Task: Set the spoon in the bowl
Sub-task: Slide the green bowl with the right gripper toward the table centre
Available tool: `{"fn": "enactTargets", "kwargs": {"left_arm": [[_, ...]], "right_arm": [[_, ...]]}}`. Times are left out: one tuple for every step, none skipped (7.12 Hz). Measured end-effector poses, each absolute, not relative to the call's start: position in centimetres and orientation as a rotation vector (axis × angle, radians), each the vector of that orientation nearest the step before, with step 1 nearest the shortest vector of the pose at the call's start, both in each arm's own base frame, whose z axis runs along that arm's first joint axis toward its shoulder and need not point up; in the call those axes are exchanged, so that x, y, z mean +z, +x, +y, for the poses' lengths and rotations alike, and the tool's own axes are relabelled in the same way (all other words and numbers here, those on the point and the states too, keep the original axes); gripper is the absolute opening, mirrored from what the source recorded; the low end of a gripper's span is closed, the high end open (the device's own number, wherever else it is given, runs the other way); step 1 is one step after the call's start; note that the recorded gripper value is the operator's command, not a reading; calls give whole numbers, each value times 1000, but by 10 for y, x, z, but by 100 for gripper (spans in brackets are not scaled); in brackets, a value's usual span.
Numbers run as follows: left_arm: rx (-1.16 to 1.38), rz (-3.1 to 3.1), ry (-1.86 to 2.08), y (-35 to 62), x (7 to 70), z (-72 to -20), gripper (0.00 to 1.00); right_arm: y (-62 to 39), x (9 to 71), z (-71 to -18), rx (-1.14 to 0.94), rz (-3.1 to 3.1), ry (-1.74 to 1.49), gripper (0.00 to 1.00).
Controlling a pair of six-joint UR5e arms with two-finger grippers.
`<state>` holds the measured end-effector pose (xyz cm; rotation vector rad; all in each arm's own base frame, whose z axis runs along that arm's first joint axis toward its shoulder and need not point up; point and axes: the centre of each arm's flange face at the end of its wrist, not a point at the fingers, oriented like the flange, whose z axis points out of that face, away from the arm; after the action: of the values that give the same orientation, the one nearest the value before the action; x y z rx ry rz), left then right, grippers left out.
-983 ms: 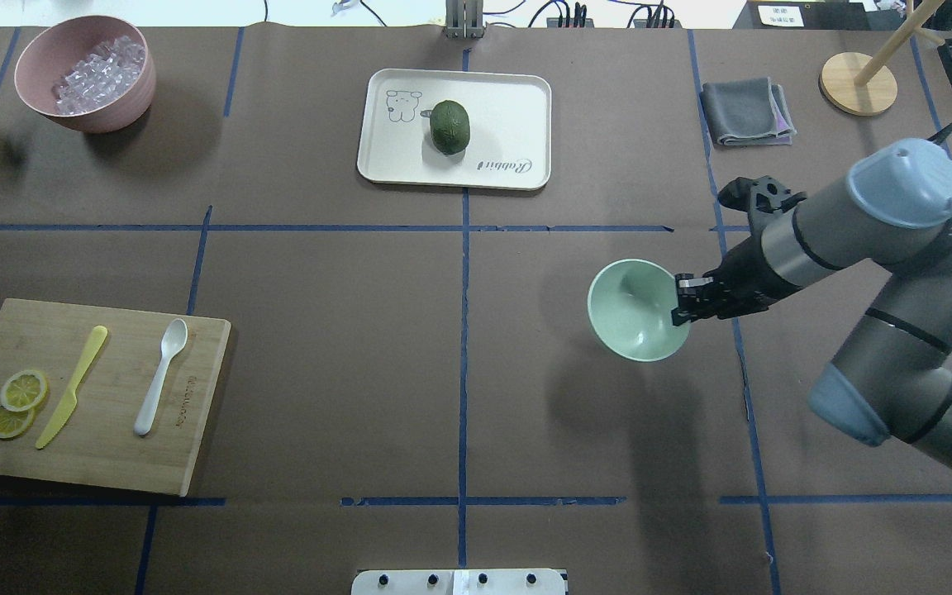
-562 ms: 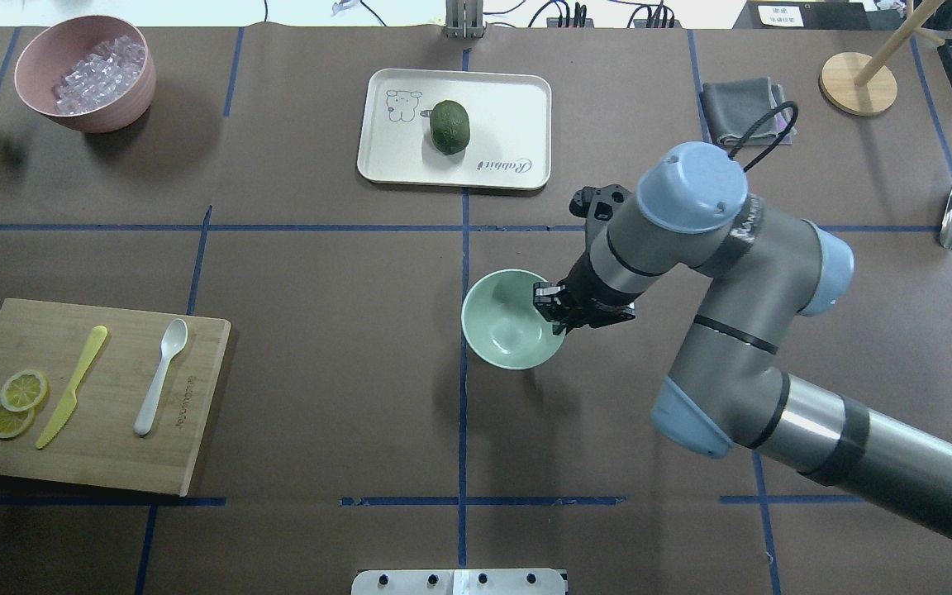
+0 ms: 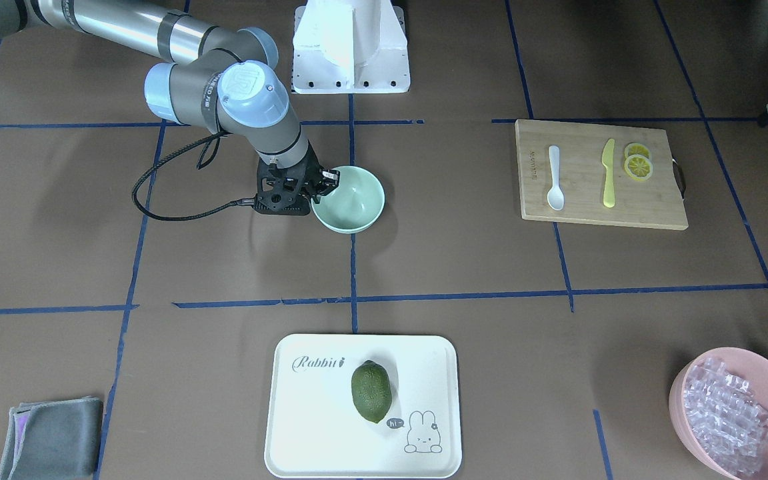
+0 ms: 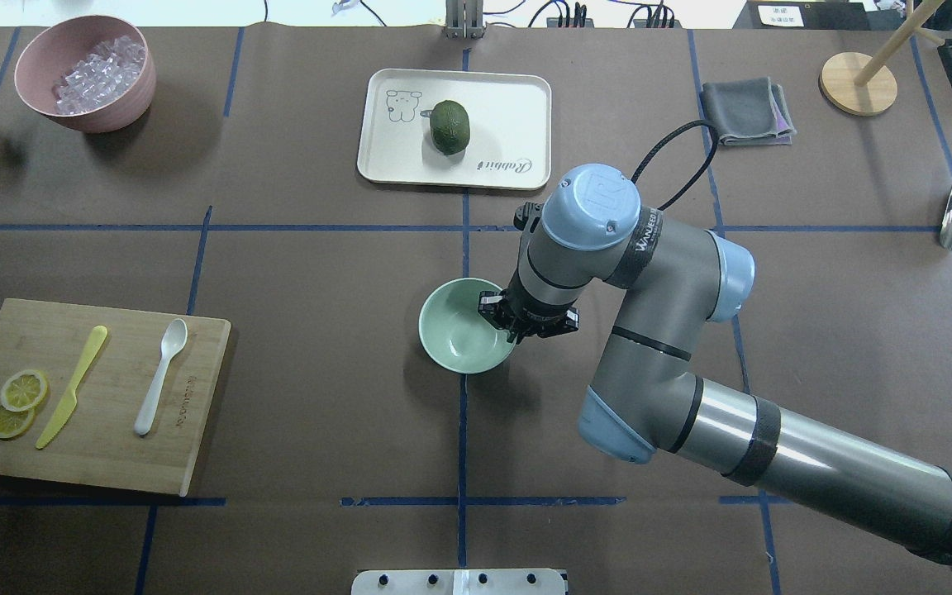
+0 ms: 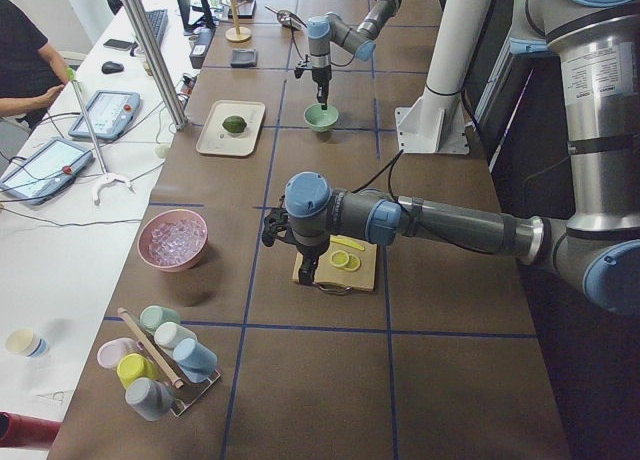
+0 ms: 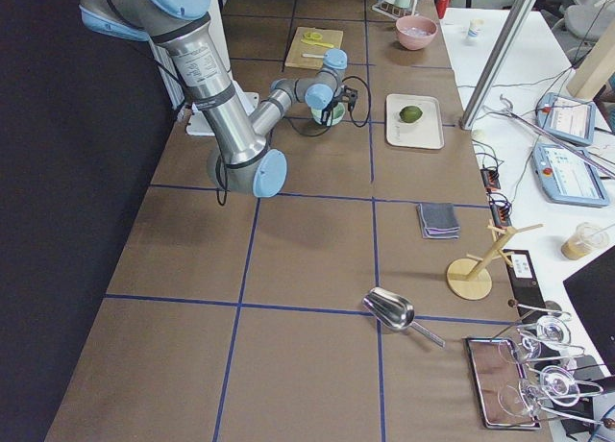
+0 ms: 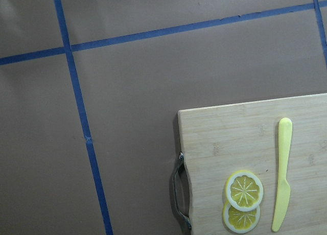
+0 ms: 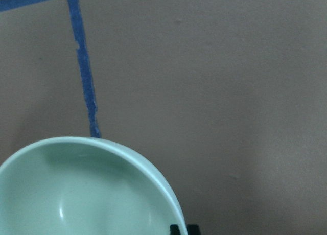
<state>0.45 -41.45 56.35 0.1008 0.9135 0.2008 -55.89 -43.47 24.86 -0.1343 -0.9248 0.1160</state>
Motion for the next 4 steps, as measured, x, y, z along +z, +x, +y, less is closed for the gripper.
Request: {"fn": "enactTargets", "kwargs": {"left_arm": [[201,920,100,5,563,-414,100],[202,925,100,5,562,-414,100],[202,927,100,5,562,-414,100],[203,928,102,6,561,-415,100]], "right_arm": [[-561,248,-434,116,-928,-134,25],[-561,247,-433,115,-931,-133,83],[-562,247,-433,116,-932,-135,100],[-560,245,-432,115,-937,-133,100]]}}
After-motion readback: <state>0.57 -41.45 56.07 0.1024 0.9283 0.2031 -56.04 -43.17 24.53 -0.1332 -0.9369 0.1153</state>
